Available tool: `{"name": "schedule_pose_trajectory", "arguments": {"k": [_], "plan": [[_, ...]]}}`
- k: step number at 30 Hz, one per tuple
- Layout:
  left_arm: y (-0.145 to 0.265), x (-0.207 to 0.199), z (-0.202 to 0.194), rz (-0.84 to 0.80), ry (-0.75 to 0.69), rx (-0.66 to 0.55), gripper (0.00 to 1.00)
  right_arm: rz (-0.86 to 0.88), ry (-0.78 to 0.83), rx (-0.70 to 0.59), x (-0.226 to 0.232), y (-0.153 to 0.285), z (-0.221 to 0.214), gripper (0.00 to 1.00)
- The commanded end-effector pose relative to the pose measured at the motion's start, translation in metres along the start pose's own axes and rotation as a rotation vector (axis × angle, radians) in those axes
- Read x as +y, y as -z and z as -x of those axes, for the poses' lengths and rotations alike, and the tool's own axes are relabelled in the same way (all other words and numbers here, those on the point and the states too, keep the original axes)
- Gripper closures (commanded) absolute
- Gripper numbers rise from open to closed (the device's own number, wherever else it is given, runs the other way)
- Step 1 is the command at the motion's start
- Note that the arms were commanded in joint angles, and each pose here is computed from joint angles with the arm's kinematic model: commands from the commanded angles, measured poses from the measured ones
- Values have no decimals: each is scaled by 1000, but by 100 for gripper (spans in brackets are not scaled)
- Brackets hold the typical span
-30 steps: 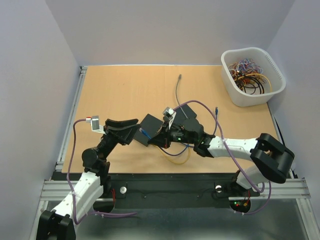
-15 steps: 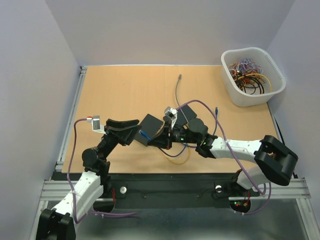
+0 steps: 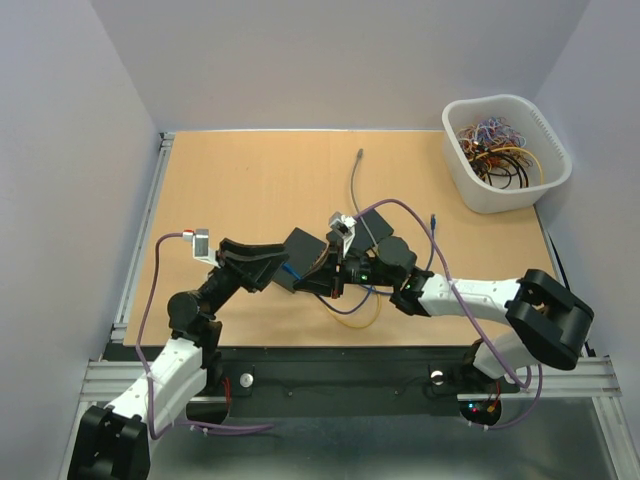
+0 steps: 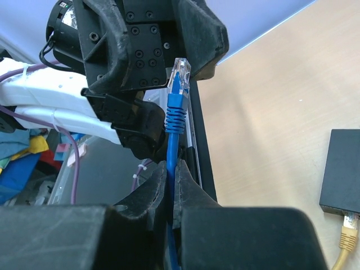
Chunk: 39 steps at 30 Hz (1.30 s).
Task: Insert the plug into the switch port
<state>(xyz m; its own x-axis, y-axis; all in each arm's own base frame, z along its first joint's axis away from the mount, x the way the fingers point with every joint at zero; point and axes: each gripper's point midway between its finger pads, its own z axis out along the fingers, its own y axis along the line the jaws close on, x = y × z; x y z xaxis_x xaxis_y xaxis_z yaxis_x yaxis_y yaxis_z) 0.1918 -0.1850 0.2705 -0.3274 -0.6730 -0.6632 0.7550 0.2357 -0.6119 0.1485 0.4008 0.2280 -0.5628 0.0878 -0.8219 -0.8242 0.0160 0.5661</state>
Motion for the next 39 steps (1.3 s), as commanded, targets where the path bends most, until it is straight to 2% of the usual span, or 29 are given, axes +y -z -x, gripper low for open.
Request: {"name": "schedule_pose_trajectory", "arguments": {"k": [1, 5, 11, 13, 14, 15, 17, 18, 21, 25, 27, 29, 39], "plan": [[21, 7, -30, -12, -4, 57, 44, 74, 47, -67, 17, -8, 21, 99], [20, 6, -32, -18, -3, 69, 51, 74, 42, -78, 16, -10, 22, 100], [20, 4, -33, -29, -5, 75, 72, 76, 31, -83, 14, -12, 21, 100], [20, 4, -33, -27, -4, 76, 85, 76, 29, -85, 14, -12, 21, 100], [20, 7, -34, -16, 3, 80, 97, 72, 28, -90, 13, -12, 22, 100], [19, 7, -34, -10, 7, 80, 100, 67, 29, -91, 12, -12, 22, 100], [18, 10, -33, 9, 23, 82, 100, 52, 31, -107, 11, -11, 25, 94], [17, 16, -36, 42, 45, 97, 100, 49, 37, -118, 13, -9, 29, 74], [10, 21, -27, 108, 87, 89, 100, -94, 72, -85, -8, -6, 30, 37], [8, 40, -20, 267, 144, 75, 100, -358, 139, -68, -43, 7, 45, 36], [12, 56, -19, 386, 184, 70, 100, -415, 175, -49, -46, 14, 49, 36], [14, 62, -20, 434, 207, 71, 100, -459, 197, -52, -49, 17, 53, 36], [16, 75, -23, 549, 290, 84, 100, -488, 268, 21, -43, -16, 44, 42]]}}
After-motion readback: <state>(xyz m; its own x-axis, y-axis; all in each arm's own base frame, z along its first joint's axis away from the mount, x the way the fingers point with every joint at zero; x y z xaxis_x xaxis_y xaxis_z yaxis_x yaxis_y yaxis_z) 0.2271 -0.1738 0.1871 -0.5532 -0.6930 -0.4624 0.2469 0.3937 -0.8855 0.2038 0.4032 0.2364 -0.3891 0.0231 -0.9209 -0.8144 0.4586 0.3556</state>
